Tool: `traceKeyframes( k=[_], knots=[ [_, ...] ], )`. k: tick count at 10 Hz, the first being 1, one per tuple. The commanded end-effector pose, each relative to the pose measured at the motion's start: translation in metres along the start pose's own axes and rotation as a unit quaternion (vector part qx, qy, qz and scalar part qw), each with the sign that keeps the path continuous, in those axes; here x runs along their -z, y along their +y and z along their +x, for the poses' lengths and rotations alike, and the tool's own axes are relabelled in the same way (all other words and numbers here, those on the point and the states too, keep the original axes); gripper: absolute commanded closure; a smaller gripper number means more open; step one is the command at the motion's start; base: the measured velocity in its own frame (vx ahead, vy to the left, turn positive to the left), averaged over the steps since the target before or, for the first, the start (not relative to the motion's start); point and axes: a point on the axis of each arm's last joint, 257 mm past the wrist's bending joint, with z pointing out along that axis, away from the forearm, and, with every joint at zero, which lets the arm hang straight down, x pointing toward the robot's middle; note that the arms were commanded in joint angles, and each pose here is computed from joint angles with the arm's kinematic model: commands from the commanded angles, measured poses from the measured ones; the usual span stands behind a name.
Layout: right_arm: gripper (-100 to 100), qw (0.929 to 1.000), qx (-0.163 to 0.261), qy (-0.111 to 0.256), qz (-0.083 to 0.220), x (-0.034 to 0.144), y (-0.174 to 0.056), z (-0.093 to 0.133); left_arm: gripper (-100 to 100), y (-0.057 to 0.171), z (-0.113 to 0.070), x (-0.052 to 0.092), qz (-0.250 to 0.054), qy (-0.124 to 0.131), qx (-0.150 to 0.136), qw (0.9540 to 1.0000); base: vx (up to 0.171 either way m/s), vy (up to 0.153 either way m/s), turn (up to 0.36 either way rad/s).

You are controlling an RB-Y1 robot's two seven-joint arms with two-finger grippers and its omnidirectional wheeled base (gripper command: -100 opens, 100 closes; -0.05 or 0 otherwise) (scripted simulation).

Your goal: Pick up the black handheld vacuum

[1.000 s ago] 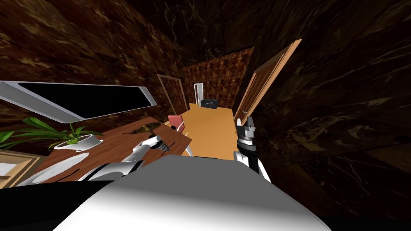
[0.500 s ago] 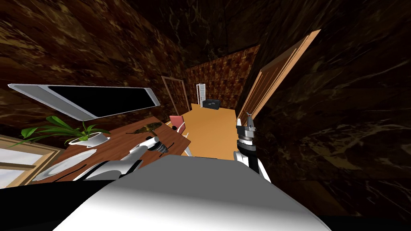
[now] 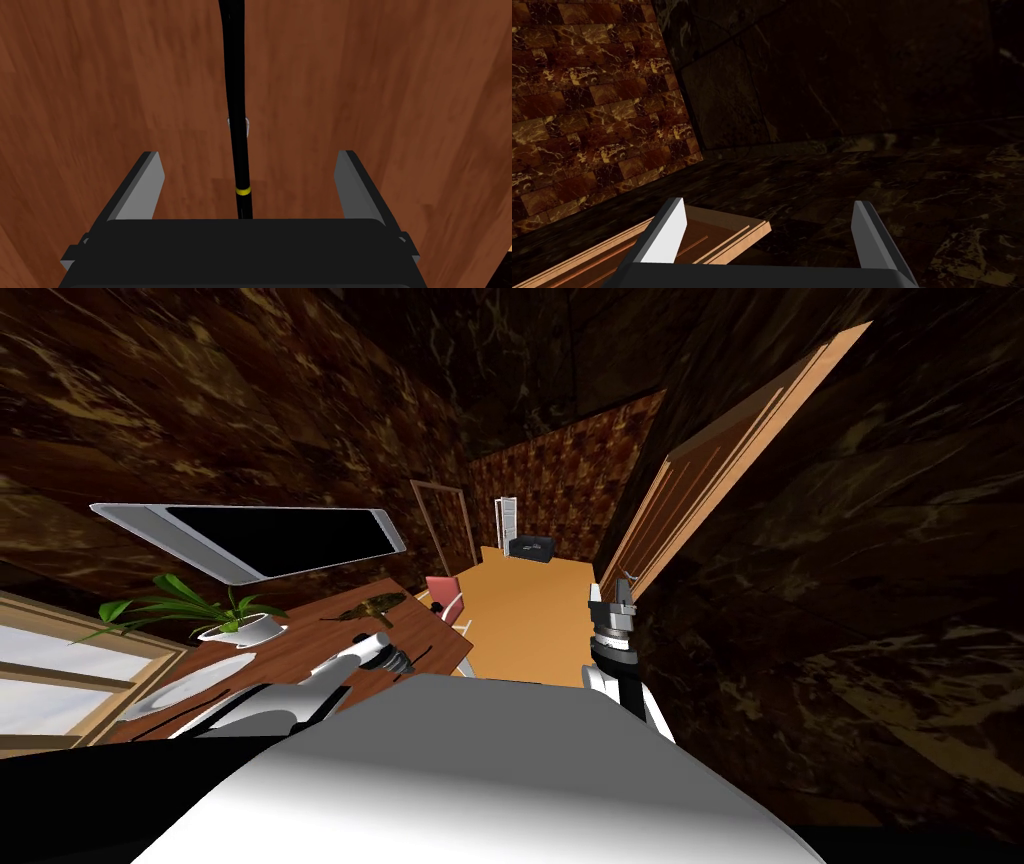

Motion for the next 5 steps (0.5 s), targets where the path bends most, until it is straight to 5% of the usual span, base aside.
traceKeyframes(
  k=[1, 5],
  knots=[
    [0, 1.0000, 0.000, 0.000, 0.000, 0.000, 0.000, 0.000, -100, 0.000, -0.001, 0.000, 0.000, 0.002, -0.007, 1.0000, 0.040, -0.026, -0.005],
    [0, 1.0000, 0.000, 0.000, 0.000, 0.000, 0.000, 0.000, -100, -0.010, -0.021, 0.002, 0.009, 0.000, -0.021, 0.9997, 0.082, -0.059, 0.101]
  ],
)
